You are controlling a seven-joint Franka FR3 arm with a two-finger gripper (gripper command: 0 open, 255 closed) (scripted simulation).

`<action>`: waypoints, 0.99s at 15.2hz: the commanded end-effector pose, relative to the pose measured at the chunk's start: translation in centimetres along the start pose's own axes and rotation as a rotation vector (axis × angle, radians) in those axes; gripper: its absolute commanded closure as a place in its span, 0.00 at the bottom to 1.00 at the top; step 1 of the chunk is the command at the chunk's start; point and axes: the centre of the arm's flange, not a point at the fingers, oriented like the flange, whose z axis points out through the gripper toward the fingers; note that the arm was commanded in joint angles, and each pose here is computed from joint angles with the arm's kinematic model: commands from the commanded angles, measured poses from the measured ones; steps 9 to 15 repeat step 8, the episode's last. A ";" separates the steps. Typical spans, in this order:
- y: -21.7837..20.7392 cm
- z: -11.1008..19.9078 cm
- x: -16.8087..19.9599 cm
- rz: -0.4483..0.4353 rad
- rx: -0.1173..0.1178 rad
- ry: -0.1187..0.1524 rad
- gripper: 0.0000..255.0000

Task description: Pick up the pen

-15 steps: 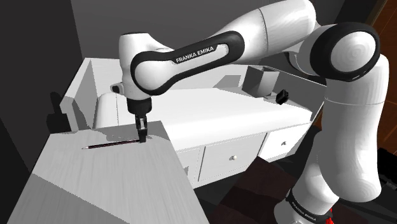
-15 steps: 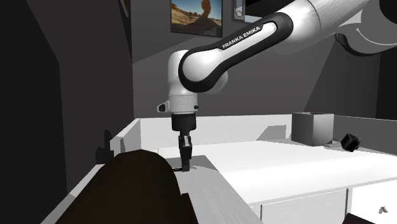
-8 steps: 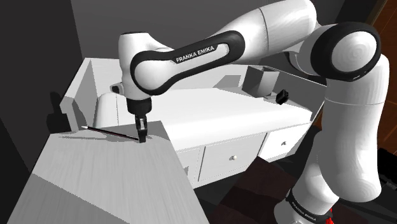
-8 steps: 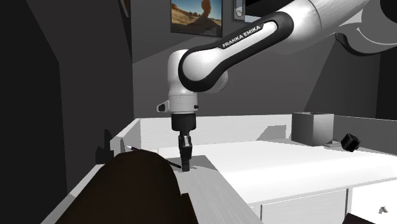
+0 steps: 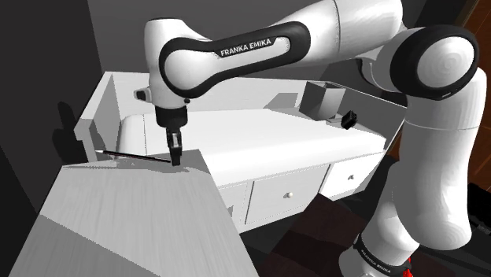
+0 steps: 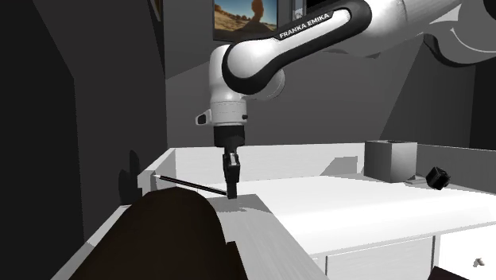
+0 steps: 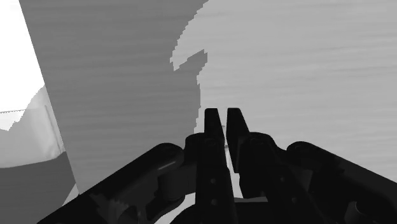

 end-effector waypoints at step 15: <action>-0.2 -3.8 -0.1 0.000 0.000 0.000 1.00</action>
